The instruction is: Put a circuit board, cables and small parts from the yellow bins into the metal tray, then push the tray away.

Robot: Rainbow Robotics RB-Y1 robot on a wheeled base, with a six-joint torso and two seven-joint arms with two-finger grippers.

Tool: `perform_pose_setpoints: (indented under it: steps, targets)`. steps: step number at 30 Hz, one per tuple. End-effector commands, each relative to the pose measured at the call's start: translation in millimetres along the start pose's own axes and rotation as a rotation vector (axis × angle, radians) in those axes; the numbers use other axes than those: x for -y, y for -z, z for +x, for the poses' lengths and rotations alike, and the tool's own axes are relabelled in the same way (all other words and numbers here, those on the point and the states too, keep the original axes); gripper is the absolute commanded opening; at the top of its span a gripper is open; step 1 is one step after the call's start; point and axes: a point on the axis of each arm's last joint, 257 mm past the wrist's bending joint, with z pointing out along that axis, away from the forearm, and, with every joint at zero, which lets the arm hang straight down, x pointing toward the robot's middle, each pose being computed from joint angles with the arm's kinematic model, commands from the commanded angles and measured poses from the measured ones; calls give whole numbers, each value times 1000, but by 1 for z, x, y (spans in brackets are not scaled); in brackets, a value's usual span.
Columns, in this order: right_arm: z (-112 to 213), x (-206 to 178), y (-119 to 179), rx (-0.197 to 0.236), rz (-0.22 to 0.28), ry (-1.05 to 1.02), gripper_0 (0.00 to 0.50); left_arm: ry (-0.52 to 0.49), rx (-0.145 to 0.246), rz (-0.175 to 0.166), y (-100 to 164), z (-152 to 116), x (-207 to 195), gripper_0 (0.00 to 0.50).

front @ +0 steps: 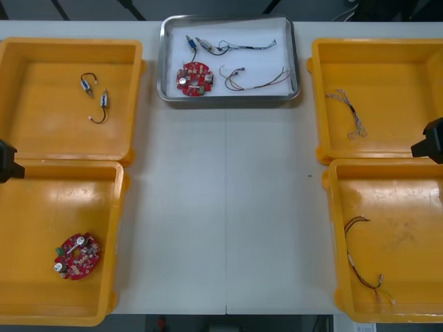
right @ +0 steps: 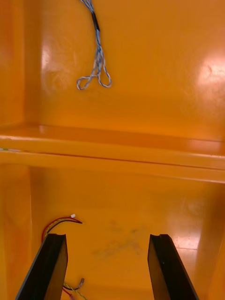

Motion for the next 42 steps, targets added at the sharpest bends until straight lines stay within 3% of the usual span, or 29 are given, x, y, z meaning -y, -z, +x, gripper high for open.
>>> perform_pose_setpoints:
  steps: [1,8,17,22,30,42]
  targets:
    - [5,27,2,15,38,-20,500,34,41,-43,13,-13,-15,500]
    - [11,37,-15,4,16,-78,500,34,41,-43,13,-13,-15,500]
    - [26,45,-31,-50,18,-104,500,34,41,-43,13,-13,-15,500]
    - [35,48,-39,-77,46,-92,500,34,41,-43,13,-13,-15,500]
    - [47,42,-45,-111,27,-97,500,34,41,-43,13,-13,-15,500]
    - [49,35,-49,-112,6,-97,500,34,41,-43,13,-13,-15,500]
